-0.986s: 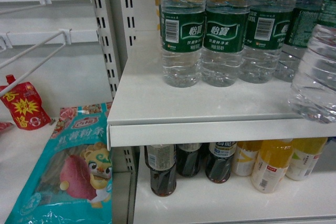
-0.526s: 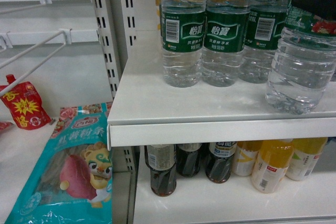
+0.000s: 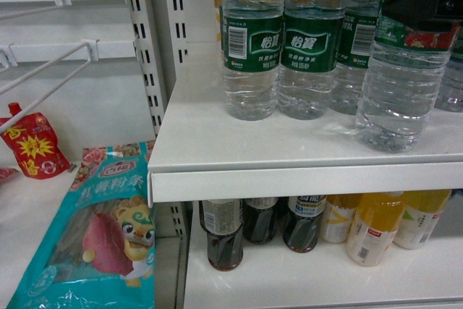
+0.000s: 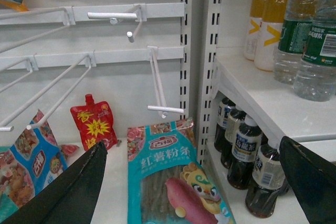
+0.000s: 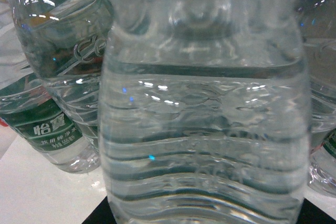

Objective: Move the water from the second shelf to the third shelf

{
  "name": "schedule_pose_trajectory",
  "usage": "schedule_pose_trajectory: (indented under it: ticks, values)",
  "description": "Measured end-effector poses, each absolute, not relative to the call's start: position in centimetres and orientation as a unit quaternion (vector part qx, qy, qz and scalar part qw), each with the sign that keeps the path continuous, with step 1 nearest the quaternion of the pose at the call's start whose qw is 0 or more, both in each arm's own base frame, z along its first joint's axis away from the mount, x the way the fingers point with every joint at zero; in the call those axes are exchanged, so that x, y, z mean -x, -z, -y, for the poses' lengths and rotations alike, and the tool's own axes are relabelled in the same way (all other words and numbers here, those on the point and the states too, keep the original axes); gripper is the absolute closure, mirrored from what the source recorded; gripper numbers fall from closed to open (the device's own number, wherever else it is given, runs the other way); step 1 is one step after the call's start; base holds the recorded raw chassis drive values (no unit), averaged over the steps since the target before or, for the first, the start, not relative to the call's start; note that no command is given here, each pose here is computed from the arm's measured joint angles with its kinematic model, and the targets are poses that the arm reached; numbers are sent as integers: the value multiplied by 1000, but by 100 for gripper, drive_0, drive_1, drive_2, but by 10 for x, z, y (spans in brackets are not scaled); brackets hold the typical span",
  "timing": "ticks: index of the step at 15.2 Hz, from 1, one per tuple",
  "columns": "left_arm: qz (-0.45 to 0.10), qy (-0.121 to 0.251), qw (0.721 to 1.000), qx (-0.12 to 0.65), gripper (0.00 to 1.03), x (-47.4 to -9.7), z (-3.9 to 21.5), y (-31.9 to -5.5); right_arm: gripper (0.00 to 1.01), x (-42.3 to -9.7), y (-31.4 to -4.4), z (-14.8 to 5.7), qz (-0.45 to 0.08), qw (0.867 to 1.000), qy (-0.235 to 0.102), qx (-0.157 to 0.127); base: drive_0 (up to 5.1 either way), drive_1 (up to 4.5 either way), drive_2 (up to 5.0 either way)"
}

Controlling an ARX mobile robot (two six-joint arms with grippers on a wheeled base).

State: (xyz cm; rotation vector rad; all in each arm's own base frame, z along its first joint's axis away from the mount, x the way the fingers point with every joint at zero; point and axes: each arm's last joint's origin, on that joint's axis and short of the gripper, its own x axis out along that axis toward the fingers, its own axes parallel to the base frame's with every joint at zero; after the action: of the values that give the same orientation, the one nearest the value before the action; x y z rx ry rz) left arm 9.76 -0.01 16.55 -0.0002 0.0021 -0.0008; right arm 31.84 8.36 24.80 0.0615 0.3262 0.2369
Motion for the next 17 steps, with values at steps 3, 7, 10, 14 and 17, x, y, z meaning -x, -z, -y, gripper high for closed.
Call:
schedule_pose_trajectory:
  ticks: [3,7,10,14,17]
  values:
    - [-1,0,1000,0,5,-98,0,-166,60,-319,-248,-86,-161,979,-119,-30,0,0,0]
    - [-1,0,1000,0,5,-98,0,-166,60,-322,-247,-86,-161,980,-116,-29,0,0,0]
    - [-1,0,1000,0,5,-98,0,-166,60,-324,-247,-86,-161,980,-114,-29,0,0,0]
    - [-1,0,1000,0,5,-98,0,-166,35,-327,-247,-87,-161,980,-114,-20,0,0,0]
    - [-1,0,1000,0,5,-98,0,-166,1,-327,-249,-87,-152,981,-115,-21,0,0,0]
